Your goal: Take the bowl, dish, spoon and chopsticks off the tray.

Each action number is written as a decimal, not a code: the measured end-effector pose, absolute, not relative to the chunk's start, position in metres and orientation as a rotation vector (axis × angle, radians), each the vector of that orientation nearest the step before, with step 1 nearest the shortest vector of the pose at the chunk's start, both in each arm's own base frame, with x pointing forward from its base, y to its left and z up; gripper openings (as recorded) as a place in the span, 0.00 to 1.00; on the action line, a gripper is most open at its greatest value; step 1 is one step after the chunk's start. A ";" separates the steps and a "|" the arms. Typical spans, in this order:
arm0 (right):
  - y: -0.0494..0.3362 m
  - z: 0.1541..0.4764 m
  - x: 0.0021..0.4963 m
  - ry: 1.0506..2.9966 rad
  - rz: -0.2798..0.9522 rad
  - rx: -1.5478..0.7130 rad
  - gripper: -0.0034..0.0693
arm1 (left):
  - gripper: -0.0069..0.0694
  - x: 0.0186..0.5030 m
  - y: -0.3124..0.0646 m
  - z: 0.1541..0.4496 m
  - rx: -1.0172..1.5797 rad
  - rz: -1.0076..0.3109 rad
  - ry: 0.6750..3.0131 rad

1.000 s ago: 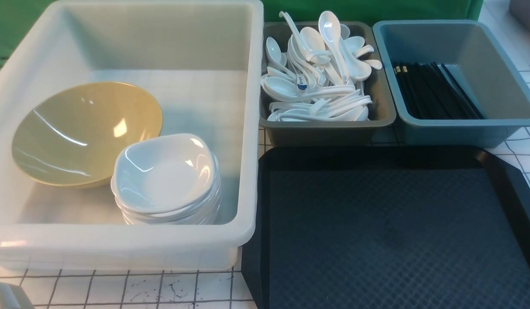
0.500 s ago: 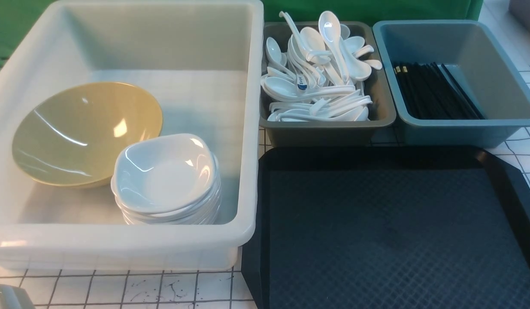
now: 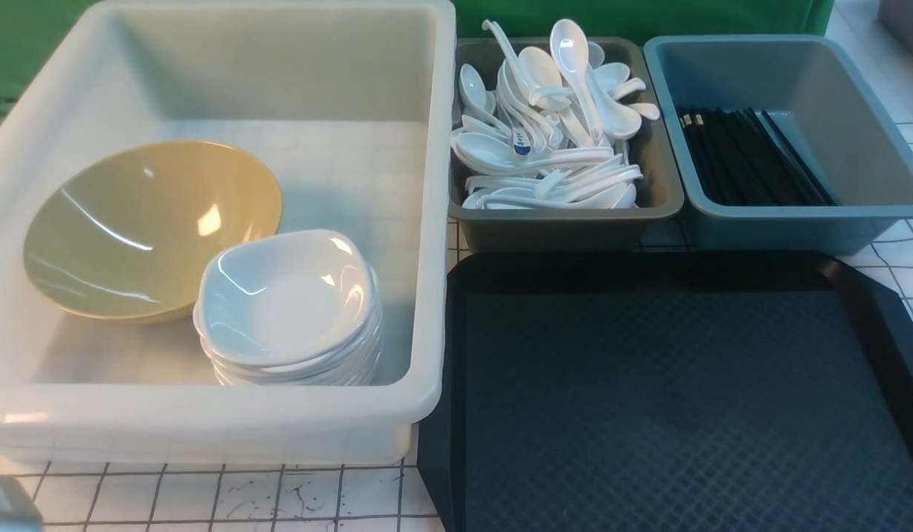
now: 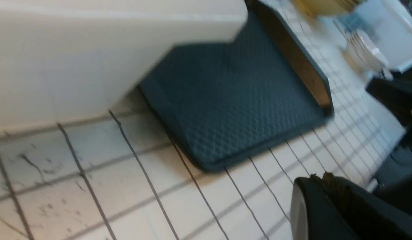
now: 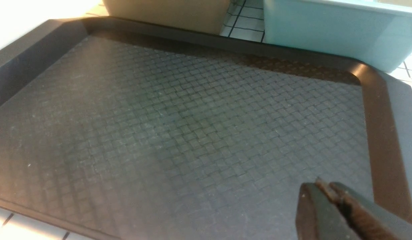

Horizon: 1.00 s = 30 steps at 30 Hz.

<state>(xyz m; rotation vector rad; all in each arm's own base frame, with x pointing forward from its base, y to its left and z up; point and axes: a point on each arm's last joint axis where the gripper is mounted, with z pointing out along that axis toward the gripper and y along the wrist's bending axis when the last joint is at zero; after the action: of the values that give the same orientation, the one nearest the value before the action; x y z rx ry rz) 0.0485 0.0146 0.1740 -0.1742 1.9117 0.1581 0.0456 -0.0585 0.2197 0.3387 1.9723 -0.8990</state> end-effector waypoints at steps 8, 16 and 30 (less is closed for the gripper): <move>0.015 0.174 0.049 1.912 0.157 -0.173 0.11 | 0.09 0.054 -0.028 0.229 0.009 -0.528 1.783; 0.015 0.174 0.049 1.912 0.157 -0.173 0.11 | 0.09 0.053 -0.010 0.198 -0.298 -0.399 1.720; 0.015 0.174 0.049 1.912 0.157 -0.173 0.11 | 0.09 0.054 -0.007 0.176 -0.385 -0.450 1.799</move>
<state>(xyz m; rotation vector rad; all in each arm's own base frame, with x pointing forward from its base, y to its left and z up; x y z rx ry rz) 0.0485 0.0145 0.1740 -0.1732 1.9118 0.1574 0.0536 -0.0071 0.1761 -0.3850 1.7994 -0.4502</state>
